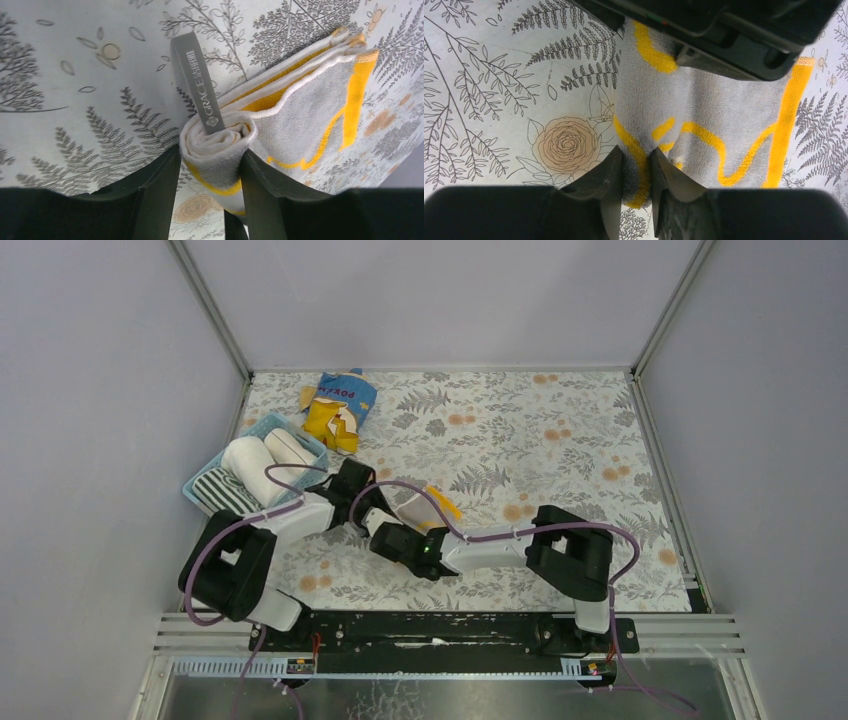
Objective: Roll the towels
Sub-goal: Roll the towel at the center of the board.
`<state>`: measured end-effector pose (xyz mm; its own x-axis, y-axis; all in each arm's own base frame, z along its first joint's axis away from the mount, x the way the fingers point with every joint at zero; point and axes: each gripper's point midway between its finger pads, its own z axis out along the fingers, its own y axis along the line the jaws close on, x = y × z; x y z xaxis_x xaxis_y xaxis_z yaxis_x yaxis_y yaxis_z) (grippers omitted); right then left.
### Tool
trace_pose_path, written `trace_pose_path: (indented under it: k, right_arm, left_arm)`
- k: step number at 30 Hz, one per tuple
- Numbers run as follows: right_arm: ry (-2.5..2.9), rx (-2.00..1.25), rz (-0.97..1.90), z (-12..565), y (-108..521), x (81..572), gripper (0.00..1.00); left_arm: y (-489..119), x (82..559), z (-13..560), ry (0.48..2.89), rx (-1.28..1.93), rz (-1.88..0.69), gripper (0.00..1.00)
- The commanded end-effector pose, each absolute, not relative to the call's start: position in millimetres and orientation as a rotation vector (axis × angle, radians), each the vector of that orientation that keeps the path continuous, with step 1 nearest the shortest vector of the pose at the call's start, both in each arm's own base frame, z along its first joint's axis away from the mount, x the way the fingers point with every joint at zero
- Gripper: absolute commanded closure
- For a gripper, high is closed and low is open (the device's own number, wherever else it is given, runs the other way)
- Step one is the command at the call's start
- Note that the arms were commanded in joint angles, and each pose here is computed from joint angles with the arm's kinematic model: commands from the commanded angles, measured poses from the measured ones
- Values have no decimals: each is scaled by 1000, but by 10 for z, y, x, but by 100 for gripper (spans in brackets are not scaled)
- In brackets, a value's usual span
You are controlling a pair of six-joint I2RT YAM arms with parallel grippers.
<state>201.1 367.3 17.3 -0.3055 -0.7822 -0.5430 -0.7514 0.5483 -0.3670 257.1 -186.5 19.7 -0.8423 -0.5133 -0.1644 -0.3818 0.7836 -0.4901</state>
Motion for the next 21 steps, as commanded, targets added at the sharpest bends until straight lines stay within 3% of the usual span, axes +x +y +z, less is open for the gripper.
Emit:
trace_pose_path:
  k: [1,4,11,21]
  right_arm:
    - [2222,-1315,92,-18,3611,1670,77]
    - [2237,-1318,357,110,3880,1477,86]
    - [2241,-1141,927,513,4136,1385,88]
    - [2257,-741,1528,731,3971,1498,87]
  left_arm:
    - [-1568,2312,19,2743,-712,-445,52]
    - [-1551,2302,156,2705,-719,-467,45]
    - [-1464,2344,594,2554,-745,-529,21]
    - [-1533,2121,617,2569,-746,-655,15]
